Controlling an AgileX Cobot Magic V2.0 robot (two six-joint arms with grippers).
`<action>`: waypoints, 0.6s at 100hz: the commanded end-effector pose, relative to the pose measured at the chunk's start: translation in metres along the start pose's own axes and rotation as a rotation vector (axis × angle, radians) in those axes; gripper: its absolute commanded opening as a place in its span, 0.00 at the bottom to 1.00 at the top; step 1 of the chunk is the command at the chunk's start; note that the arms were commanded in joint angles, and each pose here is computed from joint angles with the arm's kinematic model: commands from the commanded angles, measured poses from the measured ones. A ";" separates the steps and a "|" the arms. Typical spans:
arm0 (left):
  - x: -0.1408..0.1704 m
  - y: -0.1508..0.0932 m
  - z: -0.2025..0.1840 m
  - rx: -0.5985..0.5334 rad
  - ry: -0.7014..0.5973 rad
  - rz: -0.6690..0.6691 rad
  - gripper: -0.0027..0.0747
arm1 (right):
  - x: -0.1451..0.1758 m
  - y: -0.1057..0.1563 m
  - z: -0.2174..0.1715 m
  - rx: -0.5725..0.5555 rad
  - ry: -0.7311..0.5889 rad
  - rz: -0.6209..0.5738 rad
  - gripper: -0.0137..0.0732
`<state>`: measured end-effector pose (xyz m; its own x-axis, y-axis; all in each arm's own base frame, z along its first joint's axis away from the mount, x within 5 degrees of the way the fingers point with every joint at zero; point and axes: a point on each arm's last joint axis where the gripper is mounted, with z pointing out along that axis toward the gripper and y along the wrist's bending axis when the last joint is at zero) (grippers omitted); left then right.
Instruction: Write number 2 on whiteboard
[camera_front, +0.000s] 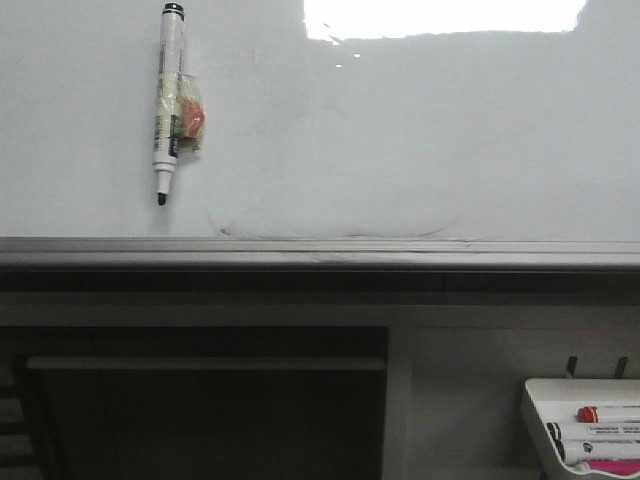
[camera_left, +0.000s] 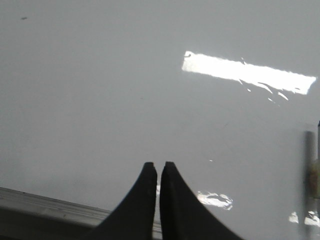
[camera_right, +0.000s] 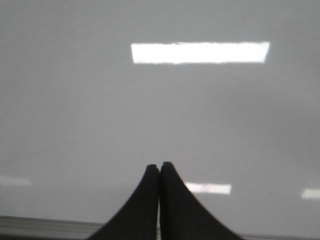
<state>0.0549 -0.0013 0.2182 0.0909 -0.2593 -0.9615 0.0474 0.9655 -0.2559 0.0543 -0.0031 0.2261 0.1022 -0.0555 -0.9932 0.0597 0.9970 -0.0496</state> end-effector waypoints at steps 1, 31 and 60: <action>-0.026 -0.008 0.002 0.030 -0.047 -0.014 0.01 | -0.033 -0.003 0.005 0.013 -0.009 0.005 0.09; -0.031 -0.033 0.056 0.177 0.146 -0.002 0.01 | -0.049 -0.002 0.045 0.007 0.215 0.209 0.09; 0.011 -0.104 0.101 0.506 0.062 0.025 0.01 | -0.034 0.001 0.060 -0.004 0.347 0.213 0.09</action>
<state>0.1387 -0.0866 0.2357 -0.0829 -0.1204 -0.9893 0.4868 0.8613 -0.1456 0.1058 -0.0031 0.2511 -0.2959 0.1726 -0.9395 0.0771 0.9846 0.1566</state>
